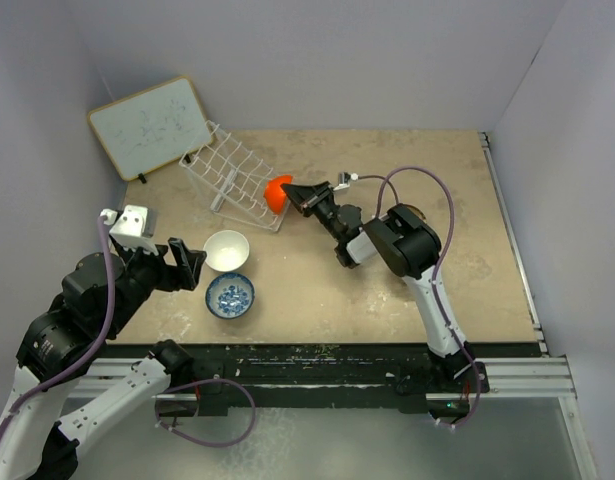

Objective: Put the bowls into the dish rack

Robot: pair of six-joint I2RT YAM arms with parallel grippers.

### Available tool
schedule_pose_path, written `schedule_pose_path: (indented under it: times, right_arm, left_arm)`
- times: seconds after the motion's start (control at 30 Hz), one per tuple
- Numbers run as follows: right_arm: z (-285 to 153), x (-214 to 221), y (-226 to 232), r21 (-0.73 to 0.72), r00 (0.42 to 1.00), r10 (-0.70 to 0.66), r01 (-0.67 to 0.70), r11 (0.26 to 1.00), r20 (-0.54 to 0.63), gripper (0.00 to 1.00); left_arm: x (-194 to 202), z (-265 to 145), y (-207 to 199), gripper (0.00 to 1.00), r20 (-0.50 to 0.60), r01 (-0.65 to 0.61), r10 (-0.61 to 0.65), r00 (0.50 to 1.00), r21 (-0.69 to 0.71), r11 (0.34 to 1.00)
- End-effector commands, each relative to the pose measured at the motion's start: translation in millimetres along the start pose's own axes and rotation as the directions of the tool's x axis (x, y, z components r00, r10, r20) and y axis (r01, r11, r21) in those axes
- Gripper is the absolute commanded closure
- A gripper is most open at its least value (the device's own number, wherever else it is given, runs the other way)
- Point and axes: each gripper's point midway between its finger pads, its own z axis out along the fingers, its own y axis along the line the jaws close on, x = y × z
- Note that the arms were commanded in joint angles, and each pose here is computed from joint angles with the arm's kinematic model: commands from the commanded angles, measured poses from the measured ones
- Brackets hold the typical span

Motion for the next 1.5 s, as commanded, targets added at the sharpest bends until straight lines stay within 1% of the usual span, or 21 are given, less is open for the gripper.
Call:
schedule_pose_path:
  times: [0.0, 0.17, 0.27, 0.47, 0.67, 0.9, 1.17, 1.3, 1.47]
  right_arm:
    - [-1, 5, 90, -0.4, 0.993, -0.104, 0.071, 0.914, -0.061, 1.0]
    - [-6, 18, 108, -0.449, 0.978, -0.168, 0.096, 0.888, -0.122, 1.0]
    - [-12, 20, 122, -0.468, 0.973, -0.191, 0.108, 0.877, -0.133, 1.0]
    - [-18, 15, 151, -0.503, 0.973, -0.2, 0.114, 0.857, -0.119, 1.0]
    - [-19, 9, 168, -0.505, 0.986, -0.153, 0.097, 0.857, -0.071, 1.0]
    - [-14, 12, 148, -0.438, 0.999, -0.033, 0.022, 0.899, -0.017, 1.0]
    - [-4, 11, 146, -0.449, 1.0, 0.013, -0.006, 0.894, 0.011, 1.0]
    - [-4, 9, 132, -0.418, 0.999, 0.035, -0.024, 0.908, 0.019, 1.0]
    - [-1, 15, 109, -0.389, 0.997, 0.072, -0.07, 0.919, -0.008, 1.0]
  left_arm:
    - [-14, 2, -1, 0.17, 0.043, -0.011, 0.011, 0.999, -0.002, 1.0]
    - [-13, 7, -4, 0.17, 0.041, -0.013, 0.013, 0.999, 0.004, 1.0]
    - [-11, 10, -6, 0.17, 0.032, -0.01, 0.01, 0.999, 0.01, 1.0]
    - [-12, 13, -10, 0.18, 0.031, -0.006, 0.005, 0.999, 0.022, 1.0]
    - [-13, 18, -12, 0.18, 0.022, -0.011, 0.01, 1.0, 0.025, 1.0]
    - [-17, 18, -15, 0.18, 0.027, -0.014, 0.013, 1.0, 0.036, 0.999]
    - [-18, 11, -11, 0.18, 0.031, -0.02, 0.02, 0.999, 0.026, 0.999]
    - [-17, 10, -10, 0.18, 0.031, -0.016, 0.015, 0.999, 0.024, 1.0]
    - [-15, 13, -12, 0.18, 0.023, -0.015, 0.014, 1.0, 0.028, 0.999]
